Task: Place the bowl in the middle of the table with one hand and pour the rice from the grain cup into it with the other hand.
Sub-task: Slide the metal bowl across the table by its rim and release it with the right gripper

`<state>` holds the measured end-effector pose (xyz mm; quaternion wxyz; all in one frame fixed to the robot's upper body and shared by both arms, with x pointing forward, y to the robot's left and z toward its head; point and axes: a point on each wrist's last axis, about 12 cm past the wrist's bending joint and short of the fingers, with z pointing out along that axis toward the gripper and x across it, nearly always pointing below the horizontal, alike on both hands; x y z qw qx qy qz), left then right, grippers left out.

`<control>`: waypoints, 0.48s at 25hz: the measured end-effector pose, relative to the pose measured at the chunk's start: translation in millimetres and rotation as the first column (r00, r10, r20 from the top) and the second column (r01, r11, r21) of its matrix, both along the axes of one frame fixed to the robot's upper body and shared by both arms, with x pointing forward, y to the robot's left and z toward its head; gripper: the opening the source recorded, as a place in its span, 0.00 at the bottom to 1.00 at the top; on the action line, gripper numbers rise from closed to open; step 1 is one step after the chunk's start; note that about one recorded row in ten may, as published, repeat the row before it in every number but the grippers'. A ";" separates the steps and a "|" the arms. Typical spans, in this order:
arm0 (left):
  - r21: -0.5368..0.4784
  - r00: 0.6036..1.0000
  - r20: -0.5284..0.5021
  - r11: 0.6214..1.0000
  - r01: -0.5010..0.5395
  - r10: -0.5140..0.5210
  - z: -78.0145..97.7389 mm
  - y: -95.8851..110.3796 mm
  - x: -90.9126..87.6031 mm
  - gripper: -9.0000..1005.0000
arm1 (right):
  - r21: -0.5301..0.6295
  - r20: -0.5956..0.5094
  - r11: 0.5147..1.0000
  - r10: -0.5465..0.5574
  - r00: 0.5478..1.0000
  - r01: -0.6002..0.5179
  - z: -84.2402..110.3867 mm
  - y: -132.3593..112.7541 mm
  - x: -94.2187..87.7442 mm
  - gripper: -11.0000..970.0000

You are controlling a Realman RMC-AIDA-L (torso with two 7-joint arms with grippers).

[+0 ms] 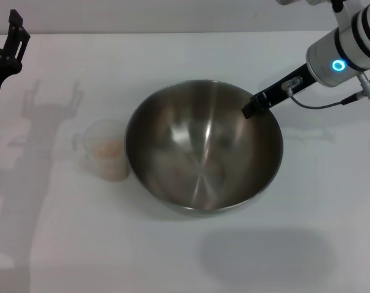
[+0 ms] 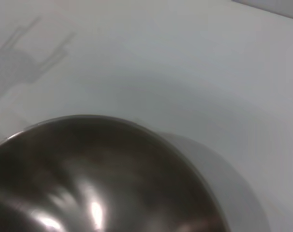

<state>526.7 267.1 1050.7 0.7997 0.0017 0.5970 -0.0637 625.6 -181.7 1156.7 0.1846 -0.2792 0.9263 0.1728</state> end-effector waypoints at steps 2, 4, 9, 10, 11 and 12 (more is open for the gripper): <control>0.000 1.000 -0.001 1.000 -0.001 0.001 -0.2 0.2 -0.3 0.84 | -0.002 0.013 1.000 0.007 1.000 -0.007 2.7 0.5 0.2 0.12; 0.000 1.000 -0.001 1.000 -0.002 0.002 -0.5 0.8 -1.0 0.84 | -0.004 0.047 1.000 0.016 0.999 -0.016 9.6 0.4 0.3 0.19; 0.000 1.000 0.000 1.000 -0.002 0.002 -1.1 0.8 -2.5 0.84 | -0.002 0.113 1.000 0.026 0.993 -0.026 24.6 1.6 1.1 0.38; 0.000 1.000 0.000 1.000 -0.002 0.002 -1.4 0.9 -3.0 0.84 | -0.001 0.132 1.000 0.030 0.991 -0.030 29.1 2.3 1.6 0.40; 0.000 1.000 0.000 1.000 -0.002 0.002 -1.4 0.9 -3.2 0.84 | 0.000 0.151 0.999 0.033 0.988 -0.034 33.7 3.1 2.2 0.42; 0.000 1.000 -0.001 1.000 -0.004 0.004 -1.7 1.3 -3.7 0.84 | 0.000 0.170 0.999 0.036 0.985 -0.037 37.9 3.7 2.9 0.44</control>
